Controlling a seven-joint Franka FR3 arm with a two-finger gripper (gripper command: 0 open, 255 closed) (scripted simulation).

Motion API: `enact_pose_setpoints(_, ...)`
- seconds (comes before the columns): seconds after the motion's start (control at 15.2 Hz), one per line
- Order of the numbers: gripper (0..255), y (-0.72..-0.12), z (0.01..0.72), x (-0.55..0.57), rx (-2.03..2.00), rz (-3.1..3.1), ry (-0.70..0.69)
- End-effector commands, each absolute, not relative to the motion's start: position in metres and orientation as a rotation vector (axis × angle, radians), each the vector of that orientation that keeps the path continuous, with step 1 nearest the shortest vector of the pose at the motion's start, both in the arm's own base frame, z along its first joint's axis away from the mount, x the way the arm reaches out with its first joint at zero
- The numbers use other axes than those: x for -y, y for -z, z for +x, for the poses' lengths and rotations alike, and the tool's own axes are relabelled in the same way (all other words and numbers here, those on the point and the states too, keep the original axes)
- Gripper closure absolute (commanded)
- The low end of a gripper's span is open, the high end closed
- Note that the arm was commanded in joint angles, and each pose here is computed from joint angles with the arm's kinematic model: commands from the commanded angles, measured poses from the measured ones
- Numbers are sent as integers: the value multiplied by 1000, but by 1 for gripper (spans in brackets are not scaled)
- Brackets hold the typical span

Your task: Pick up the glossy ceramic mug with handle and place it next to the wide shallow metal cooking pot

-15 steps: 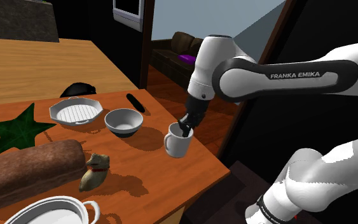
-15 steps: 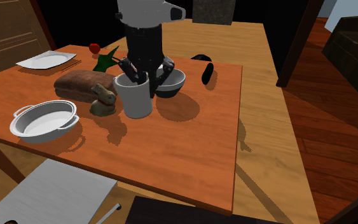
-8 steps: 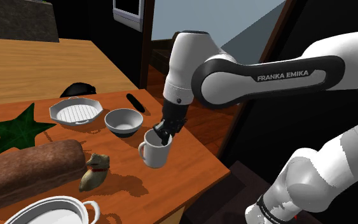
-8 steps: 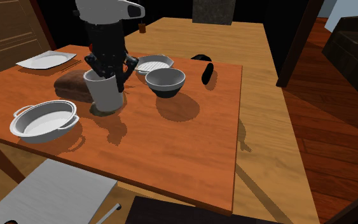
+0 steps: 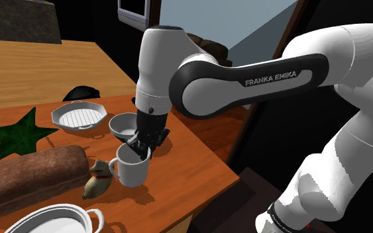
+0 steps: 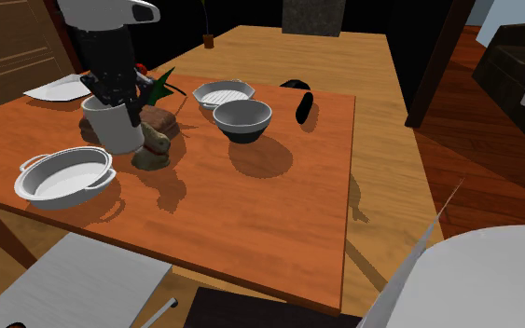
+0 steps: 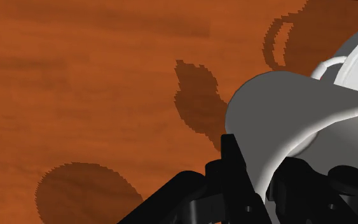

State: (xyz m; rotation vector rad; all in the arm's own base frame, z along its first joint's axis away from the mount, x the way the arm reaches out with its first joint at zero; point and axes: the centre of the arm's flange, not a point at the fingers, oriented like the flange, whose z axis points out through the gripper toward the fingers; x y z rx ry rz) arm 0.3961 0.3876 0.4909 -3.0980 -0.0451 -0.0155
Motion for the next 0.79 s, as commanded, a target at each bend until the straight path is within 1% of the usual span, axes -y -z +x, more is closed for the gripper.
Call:
enact_pose_setpoints(0.0, 255, -482, 397, -395, 43, -3097, 16)
enact_pose_setpoints(0.73, 255, -424, 397, -395, 43, -3097, 16)
